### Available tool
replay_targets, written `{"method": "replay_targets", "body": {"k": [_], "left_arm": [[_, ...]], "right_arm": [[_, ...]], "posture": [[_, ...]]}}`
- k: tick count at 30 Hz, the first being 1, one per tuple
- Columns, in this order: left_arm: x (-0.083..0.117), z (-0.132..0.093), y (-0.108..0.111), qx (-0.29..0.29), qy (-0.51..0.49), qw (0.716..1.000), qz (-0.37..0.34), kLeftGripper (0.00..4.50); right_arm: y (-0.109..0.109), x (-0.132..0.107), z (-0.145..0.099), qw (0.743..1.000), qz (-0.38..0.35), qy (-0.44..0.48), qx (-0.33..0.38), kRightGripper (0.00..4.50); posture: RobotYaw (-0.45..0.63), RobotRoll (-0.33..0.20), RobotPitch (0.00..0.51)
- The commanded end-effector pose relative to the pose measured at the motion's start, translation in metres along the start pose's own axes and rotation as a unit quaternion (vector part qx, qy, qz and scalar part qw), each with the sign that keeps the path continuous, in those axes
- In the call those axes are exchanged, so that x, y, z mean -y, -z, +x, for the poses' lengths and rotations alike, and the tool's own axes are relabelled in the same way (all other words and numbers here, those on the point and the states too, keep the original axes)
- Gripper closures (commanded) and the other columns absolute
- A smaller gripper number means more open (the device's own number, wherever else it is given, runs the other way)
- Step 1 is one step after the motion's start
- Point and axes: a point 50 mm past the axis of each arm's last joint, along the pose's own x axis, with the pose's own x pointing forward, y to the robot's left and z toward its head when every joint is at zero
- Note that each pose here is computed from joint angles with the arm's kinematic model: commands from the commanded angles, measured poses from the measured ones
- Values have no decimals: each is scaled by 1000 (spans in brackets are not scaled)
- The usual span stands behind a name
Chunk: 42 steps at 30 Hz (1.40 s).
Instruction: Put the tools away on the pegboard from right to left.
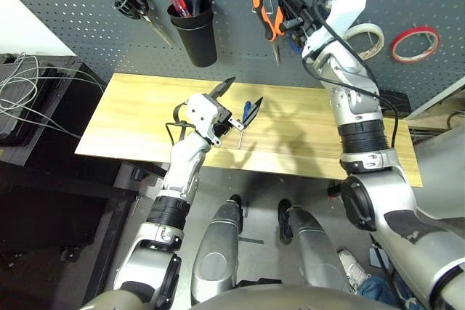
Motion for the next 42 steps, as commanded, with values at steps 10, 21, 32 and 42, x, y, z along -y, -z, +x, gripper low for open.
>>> {"method": "replay_targets", "body": {"k": [10, 21, 32, 42], "left_arm": [[2, -1, 3, -11, 1, 1000, 5, 0], [2, -2, 4, -13, -1, 1000, 5, 0], [2, -4, 4, -15, -2, 1000, 6, 0], [4, -6, 4, -17, -1, 1000, 5, 0]], "right_arm": [[-52, -17, 20, 985, -14, -18, 170, 4235], [-57, -22, 27, 965, -84, -25, 246, 4235], [-40, -24, 29, 951, -152, -30, 267, 4235], [-28, -21, 31, 953, -166, -16, 251, 4235]], "posture": [[151, 0, 259], [153, 0, 270], [164, 0, 277], [174, 0, 282]]}}
